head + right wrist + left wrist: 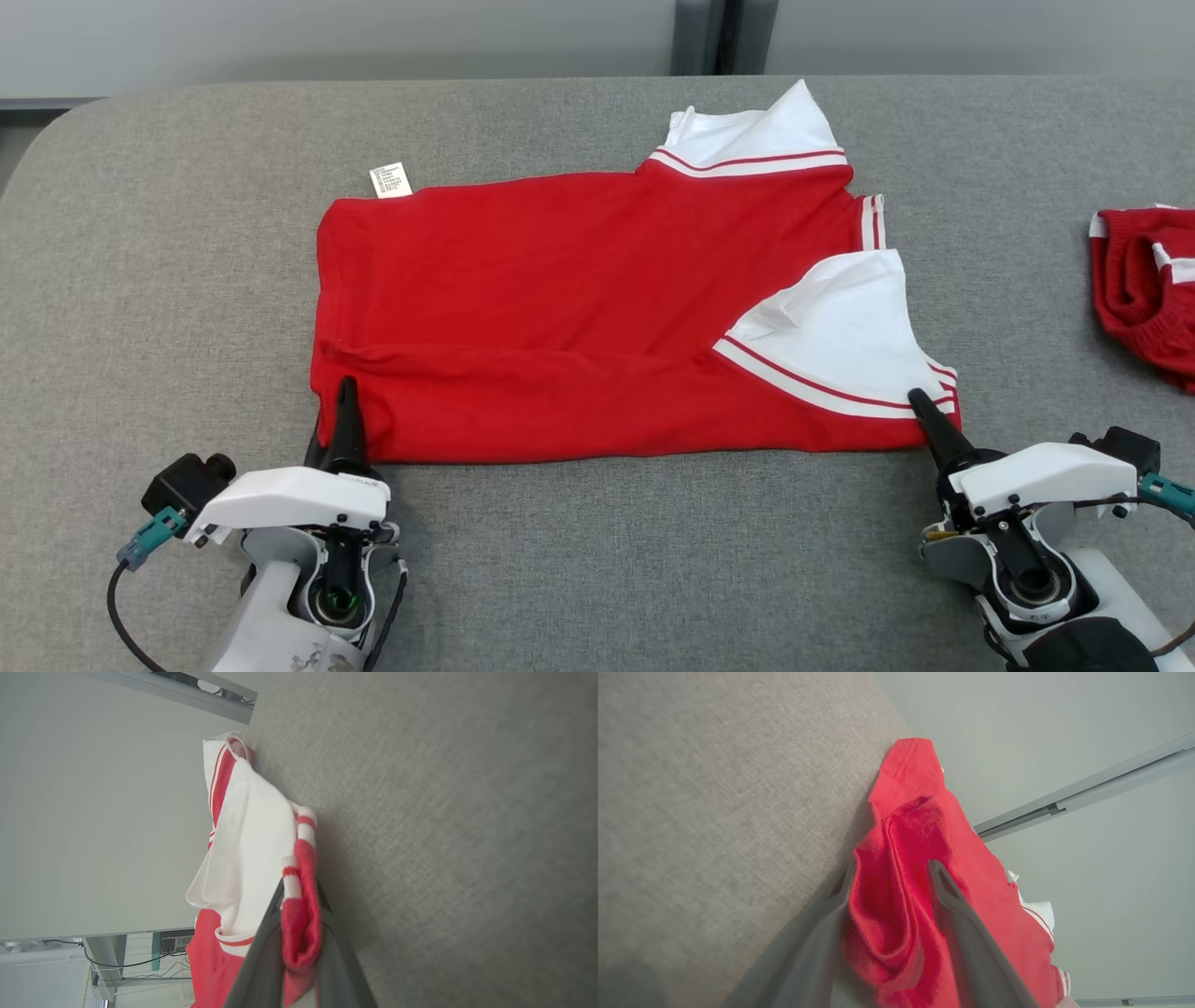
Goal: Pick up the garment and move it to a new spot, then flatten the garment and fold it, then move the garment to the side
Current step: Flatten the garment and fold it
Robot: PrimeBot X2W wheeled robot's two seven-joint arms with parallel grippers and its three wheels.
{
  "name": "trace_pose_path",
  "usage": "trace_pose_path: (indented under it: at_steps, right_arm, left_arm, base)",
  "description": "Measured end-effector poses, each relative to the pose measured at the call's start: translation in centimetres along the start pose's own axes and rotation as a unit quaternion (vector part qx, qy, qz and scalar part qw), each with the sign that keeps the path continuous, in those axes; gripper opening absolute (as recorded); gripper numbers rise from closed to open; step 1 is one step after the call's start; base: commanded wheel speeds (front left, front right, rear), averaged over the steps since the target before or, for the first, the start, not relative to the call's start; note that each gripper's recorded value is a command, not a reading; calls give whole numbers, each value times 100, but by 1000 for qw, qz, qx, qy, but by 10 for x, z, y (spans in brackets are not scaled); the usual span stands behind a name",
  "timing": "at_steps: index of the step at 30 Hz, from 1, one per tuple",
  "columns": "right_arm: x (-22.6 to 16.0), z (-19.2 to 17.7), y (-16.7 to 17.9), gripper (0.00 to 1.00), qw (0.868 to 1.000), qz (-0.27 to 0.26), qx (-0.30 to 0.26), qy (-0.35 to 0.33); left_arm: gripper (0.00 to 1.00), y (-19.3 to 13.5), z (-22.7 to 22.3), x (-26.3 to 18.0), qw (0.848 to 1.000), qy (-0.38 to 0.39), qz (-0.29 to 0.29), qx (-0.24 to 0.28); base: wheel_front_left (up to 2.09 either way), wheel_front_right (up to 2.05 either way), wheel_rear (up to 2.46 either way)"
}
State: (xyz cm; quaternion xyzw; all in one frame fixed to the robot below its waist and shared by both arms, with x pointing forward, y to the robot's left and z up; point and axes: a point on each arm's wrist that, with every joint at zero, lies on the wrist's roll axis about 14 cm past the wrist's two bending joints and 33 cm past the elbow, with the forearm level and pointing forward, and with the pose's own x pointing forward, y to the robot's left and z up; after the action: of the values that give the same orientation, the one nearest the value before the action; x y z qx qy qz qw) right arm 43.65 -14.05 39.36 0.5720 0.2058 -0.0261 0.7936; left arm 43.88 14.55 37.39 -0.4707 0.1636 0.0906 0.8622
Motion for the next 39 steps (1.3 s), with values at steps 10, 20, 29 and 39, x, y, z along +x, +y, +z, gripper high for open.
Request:
trace_pose_path:
  at_steps: [10, 20, 29, 39]
  right_arm:
    - [-3, -3, 3, 0, 1000, 4, 0, 5]
    - [-7, -2, 8, 0, 1000, 12, -5, 4]
    - [-14, 0, 14, 0, 1000, 21, -17, 3]
    - [-26, 9, 16, 0, 999, 25, -36, -2]
  left_arm:
    - [0, 2, -4, -3, 1000, 7, 5, -9]
    - [0, 0, 0, -7, 1000, 0, 3, -14]
    - [0, 3, 0, -19, 1000, 0, 4, -14]
    - [0, 5, 0, -33, 1000, -2, 1, -6]
  base:
    - [0, 0, 0]
    - [0, 0, 0]
    - [0, 0, 0]
    - [0, 0, 0]
